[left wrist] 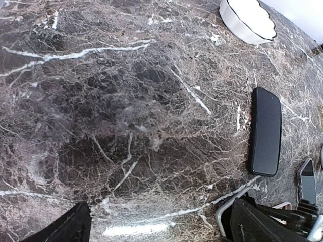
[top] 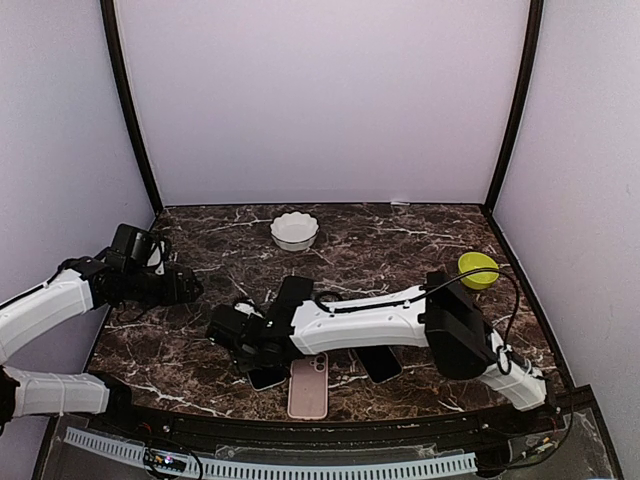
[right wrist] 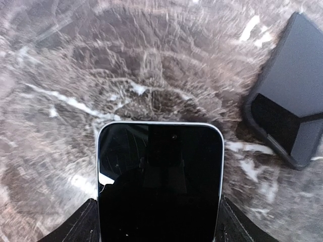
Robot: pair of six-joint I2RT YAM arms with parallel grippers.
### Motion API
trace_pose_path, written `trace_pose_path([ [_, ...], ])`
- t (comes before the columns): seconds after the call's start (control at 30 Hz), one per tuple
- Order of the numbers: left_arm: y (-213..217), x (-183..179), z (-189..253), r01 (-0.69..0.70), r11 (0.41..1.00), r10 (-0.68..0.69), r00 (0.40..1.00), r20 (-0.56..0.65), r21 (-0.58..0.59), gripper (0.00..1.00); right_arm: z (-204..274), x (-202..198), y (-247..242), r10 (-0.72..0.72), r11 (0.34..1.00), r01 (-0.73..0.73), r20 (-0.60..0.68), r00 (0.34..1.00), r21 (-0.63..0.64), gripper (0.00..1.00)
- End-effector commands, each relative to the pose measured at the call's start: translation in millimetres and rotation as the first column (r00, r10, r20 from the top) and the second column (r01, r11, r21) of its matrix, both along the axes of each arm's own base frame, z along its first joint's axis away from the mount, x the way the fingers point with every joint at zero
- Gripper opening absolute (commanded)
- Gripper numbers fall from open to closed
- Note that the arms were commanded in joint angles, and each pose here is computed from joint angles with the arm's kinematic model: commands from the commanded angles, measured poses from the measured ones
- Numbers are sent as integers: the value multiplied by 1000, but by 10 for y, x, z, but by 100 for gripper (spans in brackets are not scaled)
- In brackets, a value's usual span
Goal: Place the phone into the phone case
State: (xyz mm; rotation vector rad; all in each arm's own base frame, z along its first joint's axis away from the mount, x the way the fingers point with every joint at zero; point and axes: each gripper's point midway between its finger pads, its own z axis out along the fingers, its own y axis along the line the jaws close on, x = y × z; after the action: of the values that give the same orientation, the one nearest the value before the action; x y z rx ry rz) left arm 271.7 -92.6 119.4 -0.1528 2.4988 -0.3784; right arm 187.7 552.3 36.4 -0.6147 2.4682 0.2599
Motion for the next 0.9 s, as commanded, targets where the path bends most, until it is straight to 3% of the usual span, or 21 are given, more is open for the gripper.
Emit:
trace_pose_path([
  [0.0, 31, 5, 113, -5, 1000, 5, 999, 41, -1, 98, 1549, 184, 321, -41, 917, -47, 212, 976, 396, 34],
  [0.13, -92, -55, 81, 58, 998, -58, 998, 15, 7, 89, 1981, 285, 40, -148, 885, 6, 268, 952, 466, 32],
  [0.27, -593, -298, 104, 254, 967, -255, 966, 34, 25, 76, 1982, 370, -522, -254, 907, 126, 284, 925, 401, 32],
  [0.5, -1310, -1153, -333, 552, 832, -553, 824, -124, -45, 50, 1768, 360, -1342, -302, 931, 223, 265, 916, 290, 32],
  [0.63, -1511, -1633, -692, 651, 758, -635, 727, -260, -34, 36, 1667, 316, -1572, -315, 936, 255, 256, 914, 242, 33],
  [0.87, -1827, -2019, -1045, 760, 649, -714, 600, -361, -21, 32, 1580, 264, -1777, -326, 939, 283, 242, 914, 195, 33],
])
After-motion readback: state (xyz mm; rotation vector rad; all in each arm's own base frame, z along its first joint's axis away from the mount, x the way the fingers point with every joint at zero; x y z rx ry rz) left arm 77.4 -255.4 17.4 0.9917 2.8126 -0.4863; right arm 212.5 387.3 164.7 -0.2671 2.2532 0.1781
